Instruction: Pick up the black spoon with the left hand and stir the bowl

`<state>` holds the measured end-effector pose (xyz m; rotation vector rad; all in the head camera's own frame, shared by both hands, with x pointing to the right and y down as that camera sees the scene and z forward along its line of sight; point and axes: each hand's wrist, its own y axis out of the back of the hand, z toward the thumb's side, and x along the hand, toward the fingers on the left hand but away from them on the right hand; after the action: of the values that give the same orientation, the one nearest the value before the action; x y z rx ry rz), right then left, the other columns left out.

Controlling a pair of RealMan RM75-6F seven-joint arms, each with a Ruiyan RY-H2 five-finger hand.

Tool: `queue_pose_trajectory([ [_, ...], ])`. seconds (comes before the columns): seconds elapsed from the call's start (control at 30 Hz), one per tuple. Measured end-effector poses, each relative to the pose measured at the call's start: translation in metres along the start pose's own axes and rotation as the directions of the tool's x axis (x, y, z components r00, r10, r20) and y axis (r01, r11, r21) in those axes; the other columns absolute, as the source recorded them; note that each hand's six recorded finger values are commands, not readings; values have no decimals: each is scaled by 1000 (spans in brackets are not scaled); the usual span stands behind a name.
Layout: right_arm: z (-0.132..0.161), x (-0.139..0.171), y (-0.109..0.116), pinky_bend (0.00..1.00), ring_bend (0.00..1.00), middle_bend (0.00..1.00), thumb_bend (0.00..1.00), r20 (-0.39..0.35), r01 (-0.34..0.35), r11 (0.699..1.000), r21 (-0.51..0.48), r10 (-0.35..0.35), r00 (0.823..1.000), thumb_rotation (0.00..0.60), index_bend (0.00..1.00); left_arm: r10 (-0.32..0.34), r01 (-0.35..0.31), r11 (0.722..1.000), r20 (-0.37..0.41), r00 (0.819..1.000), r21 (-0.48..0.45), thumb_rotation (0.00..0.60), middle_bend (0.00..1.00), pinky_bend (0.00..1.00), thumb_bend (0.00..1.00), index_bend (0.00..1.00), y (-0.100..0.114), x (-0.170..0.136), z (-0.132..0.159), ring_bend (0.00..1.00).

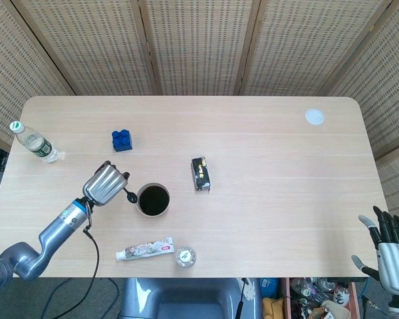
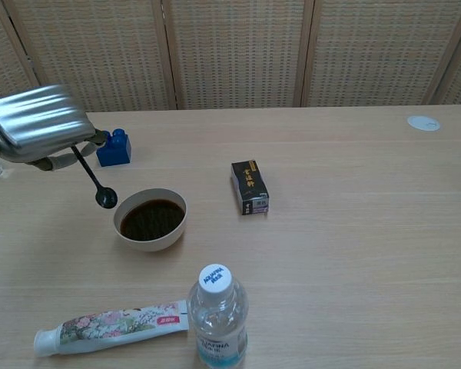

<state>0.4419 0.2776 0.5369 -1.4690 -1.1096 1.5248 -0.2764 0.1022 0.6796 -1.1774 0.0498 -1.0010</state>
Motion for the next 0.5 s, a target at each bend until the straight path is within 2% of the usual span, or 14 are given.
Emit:
queue_pose_trajectory([
  [0.27,-4,0,-2,0,0,111,199,6,-5,1000,3,5,1000,600,216,56,-71,986,103,993,151,600,810,750,431,641,17,26,26,739],
  [0.5,-5,0,-3,0,0,111,199,9,-8,1000,0,8,1000,600,216,61,-116,953,195,979,281,600,810,750,431,641,22,37,53,739],
])
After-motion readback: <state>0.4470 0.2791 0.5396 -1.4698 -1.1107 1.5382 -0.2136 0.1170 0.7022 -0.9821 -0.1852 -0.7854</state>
